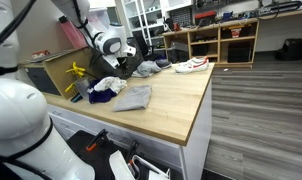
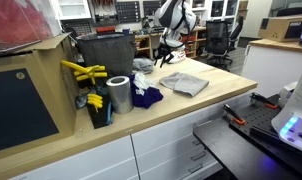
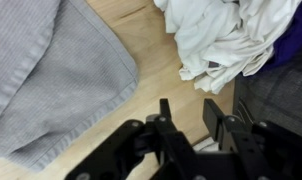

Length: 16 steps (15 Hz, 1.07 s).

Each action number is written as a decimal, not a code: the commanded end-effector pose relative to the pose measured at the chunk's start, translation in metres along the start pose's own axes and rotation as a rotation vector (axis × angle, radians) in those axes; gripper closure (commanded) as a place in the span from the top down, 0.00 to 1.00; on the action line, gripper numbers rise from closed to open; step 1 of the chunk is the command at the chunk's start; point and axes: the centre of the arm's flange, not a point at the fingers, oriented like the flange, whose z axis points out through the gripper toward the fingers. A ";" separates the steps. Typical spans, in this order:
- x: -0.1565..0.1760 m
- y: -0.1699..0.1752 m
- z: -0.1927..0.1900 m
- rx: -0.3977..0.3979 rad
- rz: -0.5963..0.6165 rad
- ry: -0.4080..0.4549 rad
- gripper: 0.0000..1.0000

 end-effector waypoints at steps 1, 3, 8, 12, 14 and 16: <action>0.009 0.000 -0.010 0.051 0.029 -0.015 0.73; 0.012 0.009 -0.020 0.060 0.032 -0.003 0.88; 0.015 0.060 -0.039 0.021 -0.024 0.004 1.00; -0.001 0.104 -0.048 0.022 -0.069 -0.090 1.00; -0.009 0.122 -0.053 0.027 -0.100 -0.143 1.00; -0.015 0.140 -0.059 0.035 -0.142 -0.193 1.00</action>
